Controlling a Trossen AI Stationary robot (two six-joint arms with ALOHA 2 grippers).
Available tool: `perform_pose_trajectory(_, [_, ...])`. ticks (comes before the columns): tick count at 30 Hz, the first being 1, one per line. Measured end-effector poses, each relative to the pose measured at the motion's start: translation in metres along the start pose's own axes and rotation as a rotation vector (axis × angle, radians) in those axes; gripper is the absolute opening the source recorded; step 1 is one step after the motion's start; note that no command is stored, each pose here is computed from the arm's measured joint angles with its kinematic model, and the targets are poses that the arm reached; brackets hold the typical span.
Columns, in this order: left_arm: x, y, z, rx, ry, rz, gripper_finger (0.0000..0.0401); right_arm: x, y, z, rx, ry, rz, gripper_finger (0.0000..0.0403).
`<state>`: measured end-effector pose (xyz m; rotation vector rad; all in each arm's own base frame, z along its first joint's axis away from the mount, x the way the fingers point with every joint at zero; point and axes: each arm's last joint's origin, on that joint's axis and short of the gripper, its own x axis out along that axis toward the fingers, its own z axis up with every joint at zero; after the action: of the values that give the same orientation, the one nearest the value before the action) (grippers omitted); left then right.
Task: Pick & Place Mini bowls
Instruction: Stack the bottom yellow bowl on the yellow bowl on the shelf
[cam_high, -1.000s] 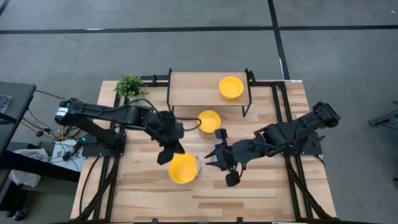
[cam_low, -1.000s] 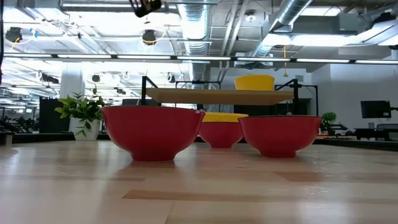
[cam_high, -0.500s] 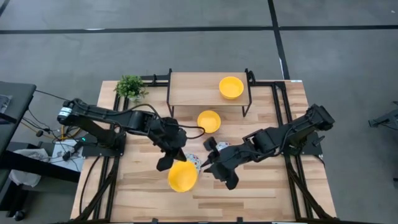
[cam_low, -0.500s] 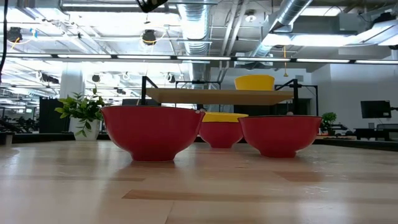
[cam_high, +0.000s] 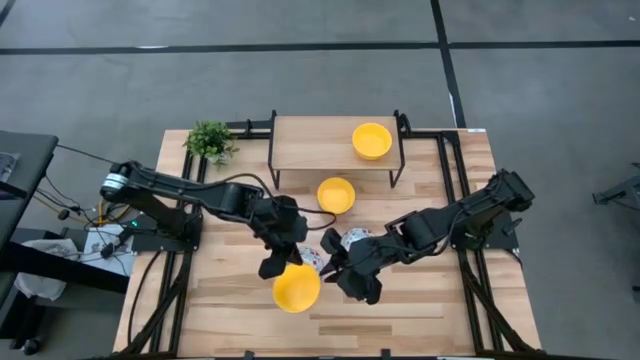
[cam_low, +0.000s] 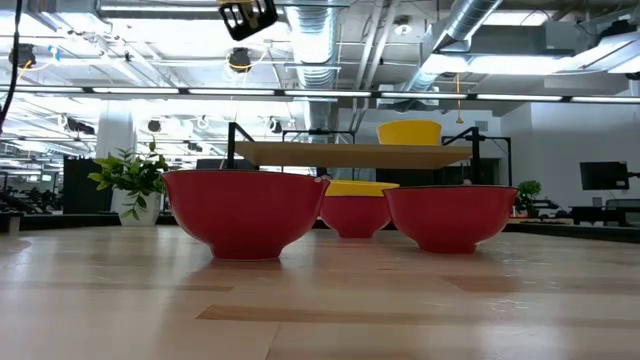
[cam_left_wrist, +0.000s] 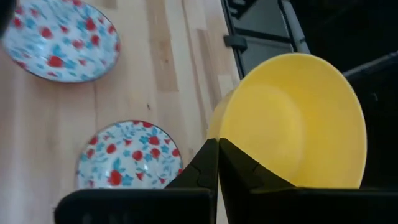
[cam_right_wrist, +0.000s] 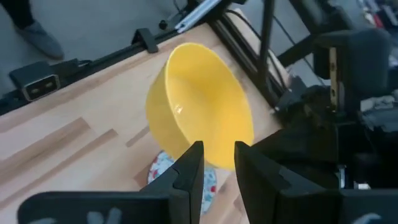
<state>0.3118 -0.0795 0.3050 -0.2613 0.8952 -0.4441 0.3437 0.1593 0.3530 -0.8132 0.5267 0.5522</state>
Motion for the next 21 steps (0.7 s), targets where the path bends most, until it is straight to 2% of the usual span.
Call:
perform_pose_trajectory(10, [0.013, 0.005, 0.000, -0.009, 0.028, -0.036, 0.0003, 0.019, 0.009, 0.000, -0.047, -0.031, 0.108, 0.0081])
perform_pose_trajectory(21, [0.013, 0.001, 0.003, 0.023, 0.004, -0.078, 0.0004, 0.041, 0.012, -0.001, -0.069, -0.064, 0.132, 0.0081])
